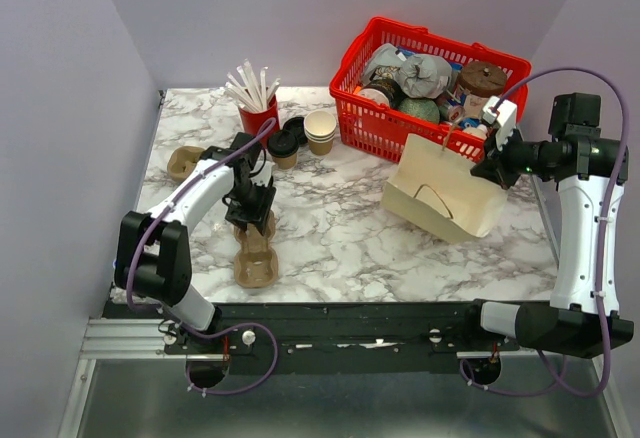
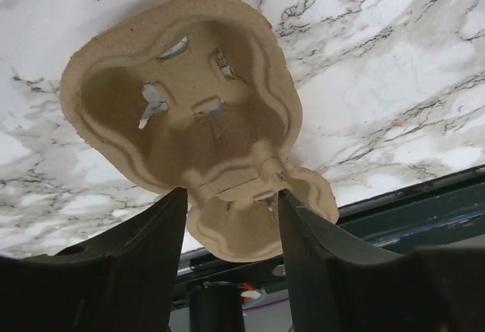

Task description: Pack the takeout coffee

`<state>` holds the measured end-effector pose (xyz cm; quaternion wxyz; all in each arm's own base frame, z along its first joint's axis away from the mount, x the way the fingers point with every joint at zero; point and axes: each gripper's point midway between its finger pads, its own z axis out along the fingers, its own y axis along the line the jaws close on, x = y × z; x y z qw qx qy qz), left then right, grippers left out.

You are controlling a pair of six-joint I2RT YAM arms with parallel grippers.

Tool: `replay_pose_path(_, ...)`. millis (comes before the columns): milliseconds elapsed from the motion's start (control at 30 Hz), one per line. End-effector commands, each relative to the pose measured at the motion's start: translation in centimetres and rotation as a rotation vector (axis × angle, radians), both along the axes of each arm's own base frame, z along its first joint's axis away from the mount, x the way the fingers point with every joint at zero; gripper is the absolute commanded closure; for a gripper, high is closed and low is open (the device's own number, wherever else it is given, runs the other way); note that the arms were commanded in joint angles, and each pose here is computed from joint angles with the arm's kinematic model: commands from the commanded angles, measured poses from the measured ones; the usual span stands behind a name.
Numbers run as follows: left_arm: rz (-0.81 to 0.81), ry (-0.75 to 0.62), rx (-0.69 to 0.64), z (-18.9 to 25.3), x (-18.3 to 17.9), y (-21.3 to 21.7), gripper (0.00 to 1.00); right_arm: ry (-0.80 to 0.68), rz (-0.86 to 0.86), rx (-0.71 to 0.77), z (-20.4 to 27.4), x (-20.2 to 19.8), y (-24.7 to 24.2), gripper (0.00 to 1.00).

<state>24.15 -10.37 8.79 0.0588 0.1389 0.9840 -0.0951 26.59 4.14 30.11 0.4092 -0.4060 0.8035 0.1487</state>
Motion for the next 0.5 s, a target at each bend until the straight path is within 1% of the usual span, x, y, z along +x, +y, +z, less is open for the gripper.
replay_pose_path(0, 0.121, 0.096, -0.002, -0.3, -1.4, -0.2, 0.42, -0.031, 0.014, 0.010, 0.8, 0.5, 0.4, 0.99)
replay_pose_path(167, 0.149, 0.163, 0.019, -2.0, -3.1, 0.3, 0.44, -0.023, 0.017, 0.006, 0.4, 0.6, 0.3, 0.99)
replay_pose_path(333, 0.146, 0.166, 0.028, -2.3, -2.6, 0.3, 0.45, -0.015, 0.018, 0.007, 0.0, 0.8, 0.2, 0.99)
replay_pose_path(467, 0.146, 0.169, 0.010, -2.4, -1.8, -0.3, 0.44, -0.010, 0.019, 0.011, -0.1, 0.9, 0.3, 1.00)
